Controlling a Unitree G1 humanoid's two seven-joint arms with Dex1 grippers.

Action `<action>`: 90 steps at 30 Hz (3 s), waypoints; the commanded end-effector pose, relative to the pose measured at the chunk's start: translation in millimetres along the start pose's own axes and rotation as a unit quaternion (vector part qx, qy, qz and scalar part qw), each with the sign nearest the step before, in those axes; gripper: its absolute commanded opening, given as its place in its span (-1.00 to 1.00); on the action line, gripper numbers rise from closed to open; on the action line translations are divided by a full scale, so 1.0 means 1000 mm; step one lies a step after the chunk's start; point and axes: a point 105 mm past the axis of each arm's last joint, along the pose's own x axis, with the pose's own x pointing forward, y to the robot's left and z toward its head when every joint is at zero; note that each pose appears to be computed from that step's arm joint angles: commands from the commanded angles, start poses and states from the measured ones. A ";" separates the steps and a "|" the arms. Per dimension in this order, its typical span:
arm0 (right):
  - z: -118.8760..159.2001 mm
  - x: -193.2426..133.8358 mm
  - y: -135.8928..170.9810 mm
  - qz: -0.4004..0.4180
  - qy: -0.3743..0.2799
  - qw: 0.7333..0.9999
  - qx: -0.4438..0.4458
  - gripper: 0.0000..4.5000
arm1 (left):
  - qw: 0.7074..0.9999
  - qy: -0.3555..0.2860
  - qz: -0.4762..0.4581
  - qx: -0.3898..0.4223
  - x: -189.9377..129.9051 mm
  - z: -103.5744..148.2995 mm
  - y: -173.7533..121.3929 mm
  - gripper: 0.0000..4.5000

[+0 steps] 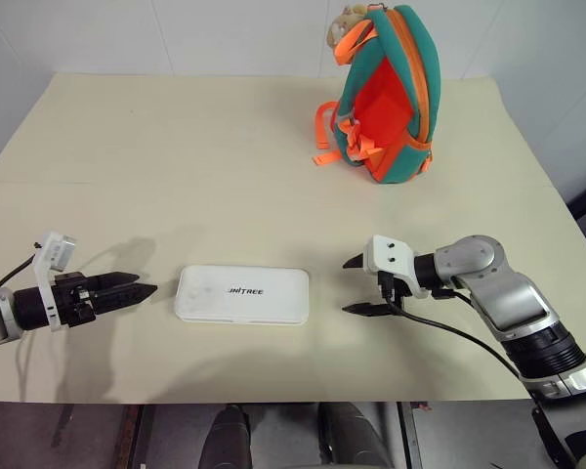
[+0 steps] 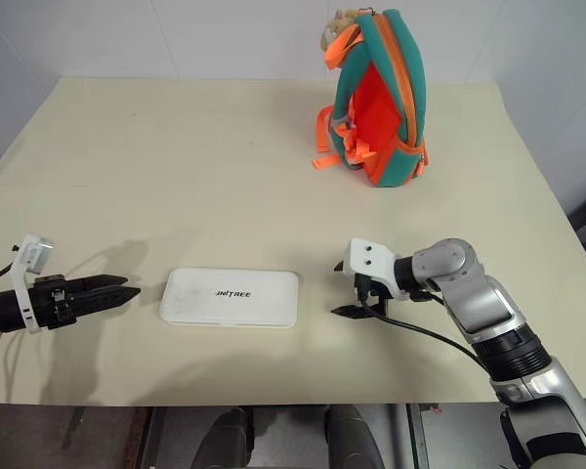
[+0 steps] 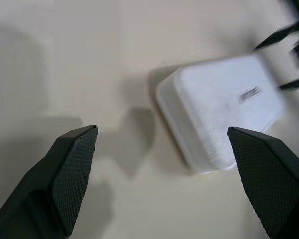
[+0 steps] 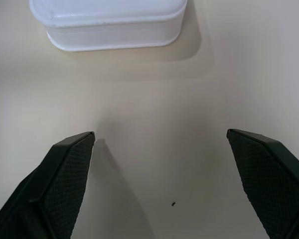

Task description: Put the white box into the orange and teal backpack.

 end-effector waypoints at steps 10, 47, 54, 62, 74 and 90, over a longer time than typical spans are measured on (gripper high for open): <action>0.007 0.002 0.008 0.000 -0.026 1.000 -0.017 1.00 | 0.989 -0.028 -0.074 -0.125 0.009 -0.010 0.007 0.99; 0.046 0.028 0.002 -0.025 -0.064 0.995 -0.072 1.00 | 0.974 0.070 -0.142 -0.162 0.058 -0.025 0.004 0.99; 0.048 0.031 0.000 -0.026 -0.068 0.994 -0.076 1.00 | 0.967 0.087 -0.168 -0.171 0.068 -0.031 -0.005 0.99; 0.049 0.032 0.000 -0.030 -0.073 0.994 -0.076 1.00 | 0.967 0.077 -0.172 -0.169 0.073 -0.028 -0.006 0.99; 0.041 0.028 0.002 -0.031 -0.066 0.995 -0.070 1.00 | 0.961 0.067 -0.210 -0.168 0.078 -0.022 -0.015 0.30; 0.041 0.022 -0.002 -0.043 -0.068 0.994 -0.074 1.00 | 0.965 0.046 -0.211 -0.147 0.085 -0.012 -0.012 -0.41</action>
